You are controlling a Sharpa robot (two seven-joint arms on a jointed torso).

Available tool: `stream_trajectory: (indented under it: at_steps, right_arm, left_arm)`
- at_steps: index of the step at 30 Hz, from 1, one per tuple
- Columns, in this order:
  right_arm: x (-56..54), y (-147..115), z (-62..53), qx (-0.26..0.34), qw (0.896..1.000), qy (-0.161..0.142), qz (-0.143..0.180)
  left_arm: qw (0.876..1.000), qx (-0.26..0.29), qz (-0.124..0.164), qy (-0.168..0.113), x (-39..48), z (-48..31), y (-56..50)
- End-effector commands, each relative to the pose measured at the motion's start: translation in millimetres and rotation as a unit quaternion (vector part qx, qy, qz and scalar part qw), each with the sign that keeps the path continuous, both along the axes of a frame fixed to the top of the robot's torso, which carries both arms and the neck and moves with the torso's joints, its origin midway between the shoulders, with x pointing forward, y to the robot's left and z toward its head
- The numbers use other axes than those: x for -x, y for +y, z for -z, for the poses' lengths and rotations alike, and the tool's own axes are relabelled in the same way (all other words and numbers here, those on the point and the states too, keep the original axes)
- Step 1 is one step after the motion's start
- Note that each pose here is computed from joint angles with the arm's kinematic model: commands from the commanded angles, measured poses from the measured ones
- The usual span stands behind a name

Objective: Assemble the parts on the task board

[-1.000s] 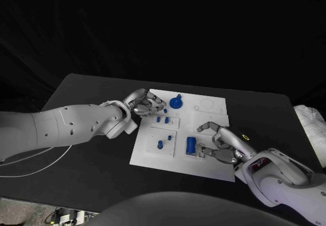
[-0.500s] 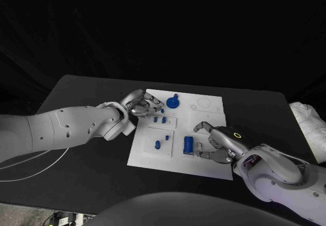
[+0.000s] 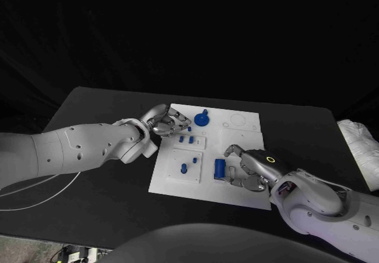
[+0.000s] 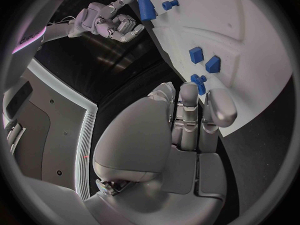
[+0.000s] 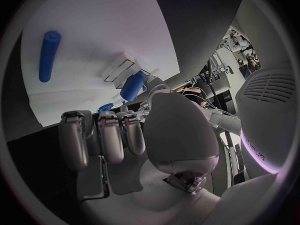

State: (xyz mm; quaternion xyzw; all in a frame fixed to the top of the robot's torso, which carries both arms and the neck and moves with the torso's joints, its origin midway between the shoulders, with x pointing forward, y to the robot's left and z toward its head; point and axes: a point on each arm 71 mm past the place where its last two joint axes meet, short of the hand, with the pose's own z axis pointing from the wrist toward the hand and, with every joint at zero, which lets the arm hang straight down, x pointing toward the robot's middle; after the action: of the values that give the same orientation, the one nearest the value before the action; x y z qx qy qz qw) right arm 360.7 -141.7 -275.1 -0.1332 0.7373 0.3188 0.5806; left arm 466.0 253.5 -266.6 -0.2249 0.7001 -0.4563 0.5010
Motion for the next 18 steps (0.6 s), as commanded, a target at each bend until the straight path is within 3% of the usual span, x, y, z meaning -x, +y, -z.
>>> stream_trajectory:
  at_steps: [1, 18]
  right_arm:
    - [0.1, 1.2, 1.7, 0.006, 1.0, -0.003, -0.004]
    - [1.1, 5.2, 6.7, 0.007, 1.0, 0.009, -0.011]
  left_arm:
    - [1.0, 0.006, 0.008, 0.001, 0.7, -0.3, -2.9]
    - [1.0, 0.005, 0.006, 0.001, 0.5, -0.3, -2.2]
